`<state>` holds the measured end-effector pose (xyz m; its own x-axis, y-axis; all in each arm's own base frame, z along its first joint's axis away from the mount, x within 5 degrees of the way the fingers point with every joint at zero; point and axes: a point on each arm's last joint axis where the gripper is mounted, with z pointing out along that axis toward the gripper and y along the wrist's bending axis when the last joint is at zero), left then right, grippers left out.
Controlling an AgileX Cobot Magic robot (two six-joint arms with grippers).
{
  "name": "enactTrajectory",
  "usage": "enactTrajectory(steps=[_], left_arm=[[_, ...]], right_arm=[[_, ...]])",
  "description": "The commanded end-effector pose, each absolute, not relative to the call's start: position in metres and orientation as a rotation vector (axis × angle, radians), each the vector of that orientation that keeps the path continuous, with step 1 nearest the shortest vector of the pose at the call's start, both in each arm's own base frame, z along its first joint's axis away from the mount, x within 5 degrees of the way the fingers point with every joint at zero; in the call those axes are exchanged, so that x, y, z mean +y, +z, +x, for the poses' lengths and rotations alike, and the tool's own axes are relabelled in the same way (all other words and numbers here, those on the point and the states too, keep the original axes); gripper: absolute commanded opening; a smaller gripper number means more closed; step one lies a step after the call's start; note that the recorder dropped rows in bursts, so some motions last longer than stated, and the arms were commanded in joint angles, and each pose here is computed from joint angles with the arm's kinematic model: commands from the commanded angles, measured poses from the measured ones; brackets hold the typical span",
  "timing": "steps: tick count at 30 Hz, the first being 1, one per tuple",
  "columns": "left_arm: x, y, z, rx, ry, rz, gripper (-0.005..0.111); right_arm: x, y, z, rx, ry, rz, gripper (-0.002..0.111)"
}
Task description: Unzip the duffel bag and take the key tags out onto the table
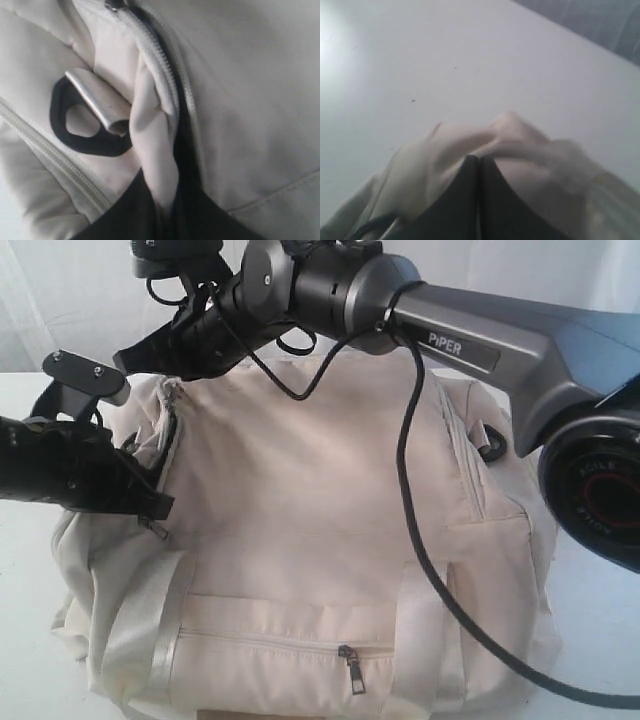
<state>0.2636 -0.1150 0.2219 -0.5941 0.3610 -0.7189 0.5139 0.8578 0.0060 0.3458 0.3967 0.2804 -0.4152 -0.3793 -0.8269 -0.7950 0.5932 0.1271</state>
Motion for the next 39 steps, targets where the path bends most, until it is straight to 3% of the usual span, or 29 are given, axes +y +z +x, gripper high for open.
enactTrajectory(steps=[1, 7, 12, 15, 18, 25, 39], left_arm=[[-0.119, 0.213, 0.246, 2.404, -0.371, 0.705, 0.0], [-0.117, 0.232, 0.238, 2.344, -0.38, 0.71, 0.0], [-0.116, 0.236, 0.236, 2.32, -0.372, 0.725, 0.0], [-0.116, 0.236, 0.236, 2.319, -0.37, 0.727, 0.0], [-0.116, 0.236, 0.236, 2.32, -0.367, 0.734, 0.0], [-0.116, 0.236, 0.236, 2.318, -0.367, 0.733, 0.0], [-0.116, 0.236, 0.236, 2.31, -0.358, 0.754, 0.0]], right_arm=[[0.391, 0.298, 0.36, 1.881, 0.633, -0.867, 0.0], [0.39, 0.291, 0.357, 1.915, 0.603, -0.947, 0.0], [0.374, 0.295, 0.342, 1.894, 0.451, -1.355, 0.0], [0.362, 0.307, 0.338, 1.891, 0.425, -1.442, 0.002], [0.347, 0.319, 0.336, 1.889, 0.404, -1.505, 0.013], [0.34, 0.303, 0.312, 1.747, 0.581, -1.97, 0.062], [0.377, 0.249, 0.335, 1.715, 0.362, -1.805, 0.06]])
